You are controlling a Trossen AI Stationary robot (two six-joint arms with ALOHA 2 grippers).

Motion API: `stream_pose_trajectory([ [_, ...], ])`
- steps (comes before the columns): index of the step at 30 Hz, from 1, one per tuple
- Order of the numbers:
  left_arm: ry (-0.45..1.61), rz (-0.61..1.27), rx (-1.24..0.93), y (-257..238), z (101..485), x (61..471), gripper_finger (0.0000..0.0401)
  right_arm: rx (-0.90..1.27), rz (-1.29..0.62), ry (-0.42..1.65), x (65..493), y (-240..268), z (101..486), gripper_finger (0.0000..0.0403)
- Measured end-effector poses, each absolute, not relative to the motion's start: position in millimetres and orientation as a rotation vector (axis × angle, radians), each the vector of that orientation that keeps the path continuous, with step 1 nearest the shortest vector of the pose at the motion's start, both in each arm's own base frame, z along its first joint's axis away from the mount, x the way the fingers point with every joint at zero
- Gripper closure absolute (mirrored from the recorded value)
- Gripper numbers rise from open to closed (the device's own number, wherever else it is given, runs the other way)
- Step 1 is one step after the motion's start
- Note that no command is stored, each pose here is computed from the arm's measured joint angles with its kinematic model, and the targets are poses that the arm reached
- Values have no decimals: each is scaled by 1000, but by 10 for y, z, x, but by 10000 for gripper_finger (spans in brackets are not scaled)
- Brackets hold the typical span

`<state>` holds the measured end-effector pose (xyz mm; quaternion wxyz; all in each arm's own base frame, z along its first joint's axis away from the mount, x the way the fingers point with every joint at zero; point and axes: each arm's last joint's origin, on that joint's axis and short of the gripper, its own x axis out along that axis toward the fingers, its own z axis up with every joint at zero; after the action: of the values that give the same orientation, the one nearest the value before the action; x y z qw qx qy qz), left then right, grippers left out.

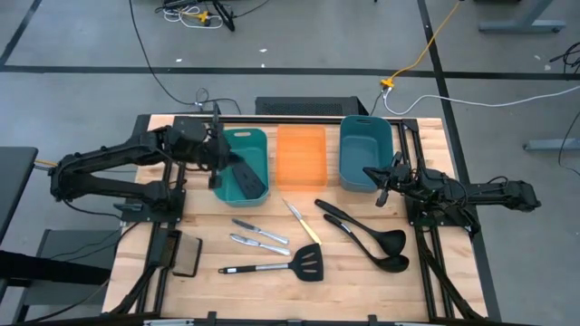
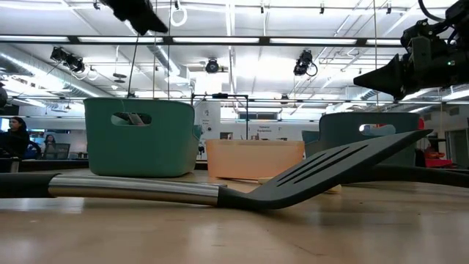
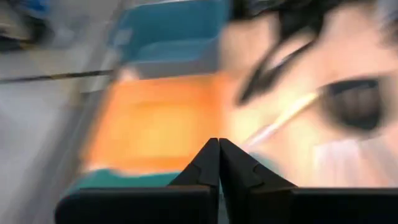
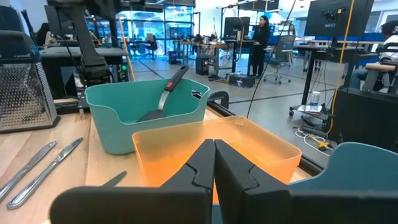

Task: Pick & Place Kitchen Items
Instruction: Adjust the green bin

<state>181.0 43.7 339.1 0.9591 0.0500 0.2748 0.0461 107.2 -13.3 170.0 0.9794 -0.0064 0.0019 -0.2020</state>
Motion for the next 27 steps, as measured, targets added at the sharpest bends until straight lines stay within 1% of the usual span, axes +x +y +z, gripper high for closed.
stream_pose_trajectory([
  [2,588,52,20,367,3331,1869,391,-13,-407,4,1072,-132,1700,392],
  [4,658,26,-2,271,3220,1932,387,-13,-407,4,1072,-133,1700,392],
  [8,777,69,7,80,3062,2058,378,-8,-406,3,1072,-132,1700,392],
  [11,875,52,16,-29,2915,2161,357,-7,-405,2,1072,-132,1701,392],
  [14,991,52,1,-66,2775,2247,322,-4,-397,-3,1073,-130,1705,392],
  [18,1128,59,-24,-81,2620,2398,260,8,-396,-8,1074,-130,1707,392],
  [23,1187,51,6,-87,2505,2576,183,18,-397,-6,1076,-130,1704,392],
  [25,1207,66,16,-84,2469,2620,162,18,-397,-6,1076,-130,1704,392],
  [27,1230,72,14,-77,2409,2665,150,18,-397,-5,1076,-130,1703,392],
])
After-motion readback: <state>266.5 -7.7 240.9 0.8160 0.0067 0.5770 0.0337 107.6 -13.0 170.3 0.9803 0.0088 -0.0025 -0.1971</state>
